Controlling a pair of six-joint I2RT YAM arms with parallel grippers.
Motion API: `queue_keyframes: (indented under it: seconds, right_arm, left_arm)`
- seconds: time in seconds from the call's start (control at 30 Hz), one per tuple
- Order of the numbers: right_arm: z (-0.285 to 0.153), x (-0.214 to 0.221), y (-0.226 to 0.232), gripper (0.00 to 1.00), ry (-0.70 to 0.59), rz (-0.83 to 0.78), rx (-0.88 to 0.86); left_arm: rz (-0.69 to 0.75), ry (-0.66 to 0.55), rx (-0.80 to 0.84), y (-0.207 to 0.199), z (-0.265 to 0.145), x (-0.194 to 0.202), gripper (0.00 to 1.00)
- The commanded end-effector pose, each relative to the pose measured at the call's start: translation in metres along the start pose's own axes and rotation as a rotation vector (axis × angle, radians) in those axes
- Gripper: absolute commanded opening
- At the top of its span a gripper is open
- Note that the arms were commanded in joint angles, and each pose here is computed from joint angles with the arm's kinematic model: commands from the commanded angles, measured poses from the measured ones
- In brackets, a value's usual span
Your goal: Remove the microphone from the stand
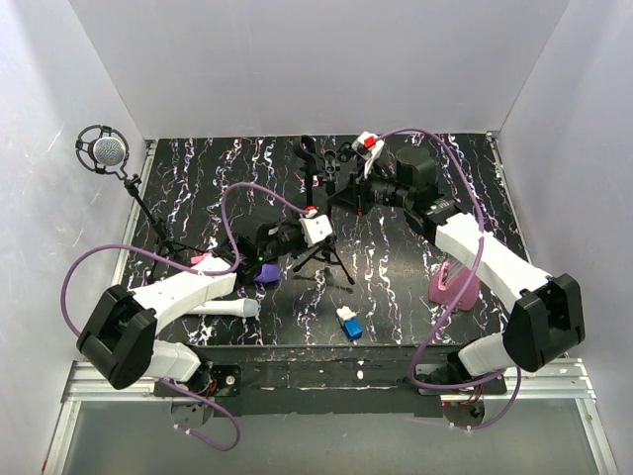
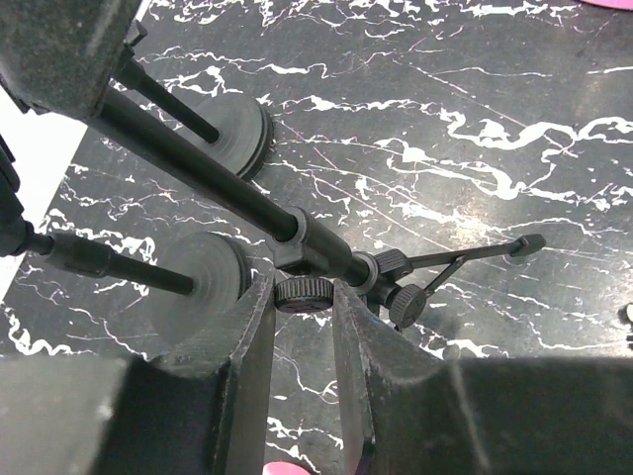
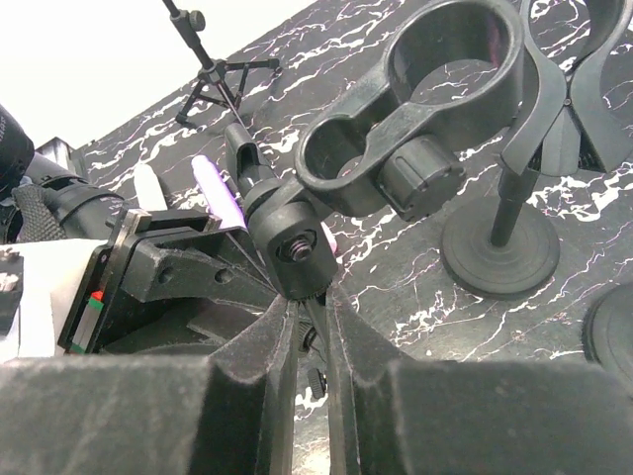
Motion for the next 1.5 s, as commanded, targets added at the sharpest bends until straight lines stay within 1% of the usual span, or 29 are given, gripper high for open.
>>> queue_keyframes:
  seconds: [0.0, 0.03, 0.1, 0.2, 0.27, 0.33, 0.5, 0.6, 0.7, 0.8, 0.83, 0.87, 0.93, 0.97, 1.03, 1.07, 1.1, 1.2, 1.3, 1.33, 1.37, 1.4, 1.47]
  right_arm:
    - [-0.006, 0.0, 0.006, 0.01, 0.0, 0.007, -0.002]
    - [-0.007, 0.0, 0.007, 0.01, -0.001, -0.002, -0.008]
    - [-0.008, 0.0, 0.008, 0.01, -0.001, -0.016, -0.014]
    - [-0.011, 0.002, 0.012, 0.01, 0.007, -0.021, -0.031]
    - [-0.013, 0.004, 0.014, 0.01, 0.008, -0.03, -0.035]
    - [-0.016, 0.004, 0.016, 0.01, 0.006, -0.04, -0.039]
    - [-0.019, 0.004, 0.016, 0.01, 0.002, -0.06, -0.019]
    - [-0.02, 0.003, 0.017, 0.01, -0.001, -0.072, -0.026]
    - [-0.019, 0.002, 0.017, 0.01, -0.001, -0.084, -0.037]
    - [-0.018, 0.001, 0.019, 0.01, 0.001, -0.092, -0.051]
    - [-0.019, 0.0, 0.019, 0.01, -0.001, -0.096, -0.049]
    - [-0.019, 0.0, 0.019, 0.01, 0.0, -0.096, -0.049]
    - [-0.019, 0.0, 0.019, 0.01, 0.003, -0.102, -0.052]
    - [-0.019, 0.0, 0.019, 0.01, 0.003, -0.106, -0.051]
    - [-0.02, 0.0, 0.019, 0.01, 0.004, -0.115, -0.049]
    - [-0.02, 0.006, 0.018, 0.05, 0.026, -0.097, -0.045]
    - [-0.02, 0.01, 0.018, 0.12, 0.037, -0.09, -0.039]
    - [-0.023, 0.019, 0.016, 0.33, 0.063, -0.114, -0.036]
    - [-0.025, 0.028, 0.019, 0.49, 0.098, -0.116, -0.061]
    - [-0.026, 0.029, 0.021, 0.58, 0.103, -0.113, -0.071]
    - [-0.026, 0.031, 0.021, 0.71, 0.11, -0.111, -0.076]
    - [-0.025, 0.031, 0.022, 0.78, 0.112, -0.107, -0.087]
    - [-0.022, 0.031, 0.023, 0.82, 0.117, -0.084, -0.101]
  left_arm:
    - [-0.123, -0.006, -0.079, 0.014, 0.002, -0.014, 0.0]
    - [-0.179, 0.012, -0.093, 0.017, 0.003, -0.013, 0.0]
    - [-0.289, -0.001, -0.091, 0.029, 0.002, -0.024, 0.0]
    - [-0.454, -0.004, 0.04, 0.03, 0.003, -0.031, 0.0]
    - [-0.638, 0.021, 0.131, 0.029, 0.0, -0.028, 0.0]
    - [-0.768, 0.031, 0.198, 0.027, -0.003, -0.026, 0.0]
    - [-0.893, 0.08, 0.248, 0.022, -0.013, -0.023, 0.0]
    - [-1.009, 0.157, 0.281, 0.022, -0.017, -0.01, 0.0]
    - [-1.13, 0.179, 0.378, 0.019, -0.019, -0.005, 0.0]
    - [-1.261, 0.23, 0.478, 0.016, -0.019, 0.003, 0.0]
    - [-1.312, 0.237, 0.534, 0.014, -0.019, 0.004, 0.0]
    - [-1.362, 0.237, 0.56, 0.016, -0.017, 0.008, 0.03]
    - [-1.4, 0.216, 0.538, 0.021, -0.019, 0.011, 0.31]
    - [-1.386, 0.217, 0.507, 0.023, -0.02, 0.011, 0.38]
    - [-1.361, 0.236, 0.442, 0.027, -0.021, 0.014, 0.48]
    - [-1.362, 0.249, 0.407, 0.029, -0.022, 0.015, 0.52]
    - [-1.357, 0.258, 0.385, 0.031, -0.023, 0.016, 0.58]
    - [-1.329, 0.259, 0.336, 0.035, -0.031, 0.013, 0.61]
    - [-1.269, 0.251, 0.304, 0.037, -0.041, 0.008, 0.62]
    - [-1.243, 0.249, 0.295, 0.037, -0.044, 0.005, 0.62]
    - [-1.21, 0.253, 0.289, 0.036, -0.048, 0.006, 0.63]
    - [-1.172, 0.255, 0.28, 0.037, -0.051, 0.005, 0.63]
    - [-1.076, 0.265, 0.273, 0.036, -0.059, 0.006, 0.64]
Point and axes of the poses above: each gripper's point midway between its finger pads, its own z axis out along the fingers, its own y axis along the line the jaws close on, x = y × z, the point moved 3 cm from there along -z, back along the fingers, and after that the axes turned 4 degrees about -z, right-handed, at the moved point
